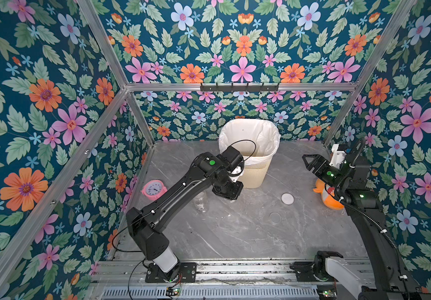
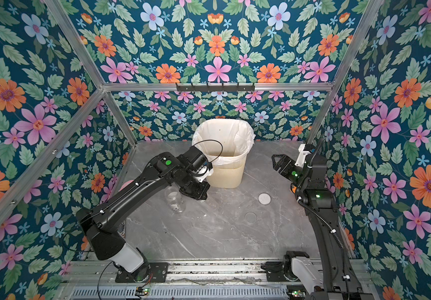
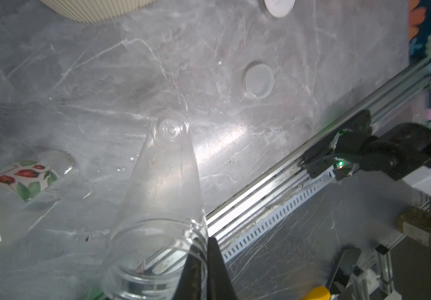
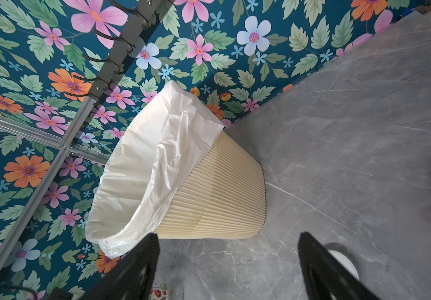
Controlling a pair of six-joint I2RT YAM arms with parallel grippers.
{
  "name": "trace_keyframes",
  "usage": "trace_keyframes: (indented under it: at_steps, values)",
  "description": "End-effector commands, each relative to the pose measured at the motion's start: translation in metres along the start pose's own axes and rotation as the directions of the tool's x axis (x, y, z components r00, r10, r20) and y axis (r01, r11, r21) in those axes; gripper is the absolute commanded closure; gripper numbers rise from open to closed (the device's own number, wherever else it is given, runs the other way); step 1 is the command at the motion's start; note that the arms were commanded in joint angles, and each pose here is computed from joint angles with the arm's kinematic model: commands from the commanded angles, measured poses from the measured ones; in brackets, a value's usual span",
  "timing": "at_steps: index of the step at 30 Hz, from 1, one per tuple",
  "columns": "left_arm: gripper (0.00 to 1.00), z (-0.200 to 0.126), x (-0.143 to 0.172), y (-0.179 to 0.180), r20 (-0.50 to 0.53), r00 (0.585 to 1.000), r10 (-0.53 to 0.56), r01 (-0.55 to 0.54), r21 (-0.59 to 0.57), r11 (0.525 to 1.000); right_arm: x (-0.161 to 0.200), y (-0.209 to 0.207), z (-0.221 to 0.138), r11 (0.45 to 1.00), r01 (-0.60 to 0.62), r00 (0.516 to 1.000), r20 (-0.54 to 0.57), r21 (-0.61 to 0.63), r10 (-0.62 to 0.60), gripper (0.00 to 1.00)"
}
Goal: Empty the moldy dried flower tea in the jars
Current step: Place the jar at the center of the board.
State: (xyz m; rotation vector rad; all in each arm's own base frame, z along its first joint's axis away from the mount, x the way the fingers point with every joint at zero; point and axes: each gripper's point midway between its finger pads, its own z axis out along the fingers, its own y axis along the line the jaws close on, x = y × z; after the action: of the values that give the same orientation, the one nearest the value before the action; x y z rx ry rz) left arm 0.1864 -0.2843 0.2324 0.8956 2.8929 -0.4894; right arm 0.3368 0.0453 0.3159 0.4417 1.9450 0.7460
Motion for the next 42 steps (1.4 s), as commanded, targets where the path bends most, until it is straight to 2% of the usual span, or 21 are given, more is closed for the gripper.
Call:
trace_keyframes:
  at_steps: [1,9,15,22,26,29,42]
  values:
    - [1.00,0.006,0.026,0.007,-0.128,0.991,0.033,-0.042,-0.068,0.997,0.001,0.002,0.002,1.000,0.017,1.000,0.003,-0.017,-0.017,0.15]
    - [1.00,0.030,0.022,0.026,-0.179,0.984,0.019,-0.051,-0.178,0.983,0.009,0.001,0.007,0.999,0.006,1.000,-0.011,-0.032,-0.007,0.15]
    - [1.00,0.047,0.018,0.017,-0.155,0.988,0.019,-0.038,-0.122,0.992,0.011,0.001,0.007,0.999,0.005,1.000,-0.013,-0.040,-0.005,0.15]
    - [1.00,0.050,0.015,0.019,-0.158,0.987,0.033,-0.054,-0.129,0.990,0.011,0.000,0.008,0.999,0.002,1.000,-0.013,-0.039,-0.003,0.15]
    - [0.87,0.052,0.019,0.021,-0.172,0.985,0.033,-0.058,-0.138,0.989,0.013,-0.001,0.009,0.999,-0.002,1.000,-0.012,-0.038,0.002,0.15]
    - [0.81,0.048,0.015,0.020,-0.153,0.988,0.037,-0.058,-0.137,0.989,0.012,0.000,0.008,0.999,-0.002,1.000,-0.010,-0.040,0.001,0.15]
    - [0.67,0.030,0.004,0.020,-0.099,0.994,0.041,-0.058,-0.172,0.983,0.009,0.002,0.009,0.999,-0.001,1.000,-0.007,-0.050,0.001,0.15]
